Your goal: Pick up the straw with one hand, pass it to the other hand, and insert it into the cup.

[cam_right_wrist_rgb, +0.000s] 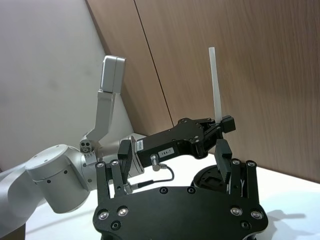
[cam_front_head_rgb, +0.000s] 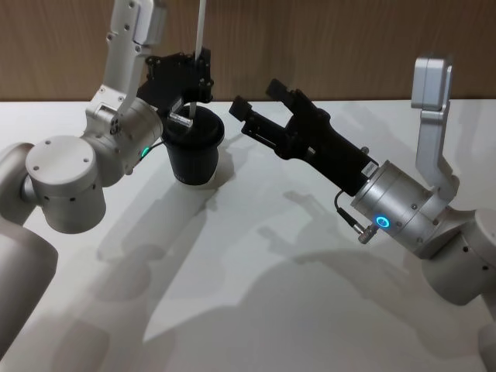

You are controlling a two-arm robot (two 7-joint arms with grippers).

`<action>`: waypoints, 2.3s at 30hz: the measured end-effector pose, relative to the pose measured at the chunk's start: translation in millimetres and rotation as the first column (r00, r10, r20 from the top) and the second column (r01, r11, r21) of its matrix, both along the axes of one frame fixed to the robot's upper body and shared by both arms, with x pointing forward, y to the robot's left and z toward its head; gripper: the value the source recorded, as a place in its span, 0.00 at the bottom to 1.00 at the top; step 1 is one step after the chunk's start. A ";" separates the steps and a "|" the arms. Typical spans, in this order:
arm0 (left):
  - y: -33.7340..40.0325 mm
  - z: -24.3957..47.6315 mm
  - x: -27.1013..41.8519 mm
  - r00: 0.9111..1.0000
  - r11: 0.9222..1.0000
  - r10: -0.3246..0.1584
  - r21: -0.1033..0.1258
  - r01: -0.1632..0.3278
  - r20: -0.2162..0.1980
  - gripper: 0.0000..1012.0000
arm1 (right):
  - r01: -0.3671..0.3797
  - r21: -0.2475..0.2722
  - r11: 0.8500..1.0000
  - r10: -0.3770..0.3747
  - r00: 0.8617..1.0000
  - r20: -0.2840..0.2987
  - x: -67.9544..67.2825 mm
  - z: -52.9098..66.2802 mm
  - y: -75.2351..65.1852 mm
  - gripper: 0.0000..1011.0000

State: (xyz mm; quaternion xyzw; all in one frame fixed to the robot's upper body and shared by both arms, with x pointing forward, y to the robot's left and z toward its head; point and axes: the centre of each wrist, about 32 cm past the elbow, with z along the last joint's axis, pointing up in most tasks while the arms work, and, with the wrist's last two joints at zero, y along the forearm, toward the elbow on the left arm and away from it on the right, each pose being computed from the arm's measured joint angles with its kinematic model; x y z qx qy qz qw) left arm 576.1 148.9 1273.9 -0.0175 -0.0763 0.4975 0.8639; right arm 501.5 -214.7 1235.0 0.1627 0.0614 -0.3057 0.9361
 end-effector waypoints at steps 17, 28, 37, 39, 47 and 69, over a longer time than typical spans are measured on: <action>0.4 -7.5 -7.4 1.000 1.000 -0.001 -0.016 0.000 -0.025 0.35 | 0.000 0.000 1.000 0.000 1.000 0.000 0.0 0.0 0.0 0.99; 9.2 -10.7 -24.7 1.000 0.999 0.002 -0.037 -0.003 -0.020 0.72 | 0.000 0.000 1.000 0.000 1.000 0.000 0.0 0.0 0.0 0.99; 25.9 -22.7 -43.1 0.998 0.996 -0.030 -0.084 0.025 -0.055 0.98 | 0.000 0.000 1.000 0.000 1.000 0.000 0.0 0.0 0.0 0.99; 28.5 -24.4 -45.9 0.998 0.995 -0.039 -0.090 0.034 -0.057 0.99 | 0.000 0.000 1.000 0.000 1.000 0.000 0.0 0.0 0.0 0.99; 46.3 -35.4 -62.2 0.994 0.989 -0.091 -0.123 0.083 -0.062 0.99 | 0.000 0.000 1.000 0.000 1.000 0.000 0.0 0.0 0.0 0.99; 77.6 -53.0 -93.6 0.985 0.973 -0.164 -0.175 0.153 -0.051 0.99 | 0.000 0.000 1.000 0.000 1.000 0.000 0.0 0.0 0.0 0.99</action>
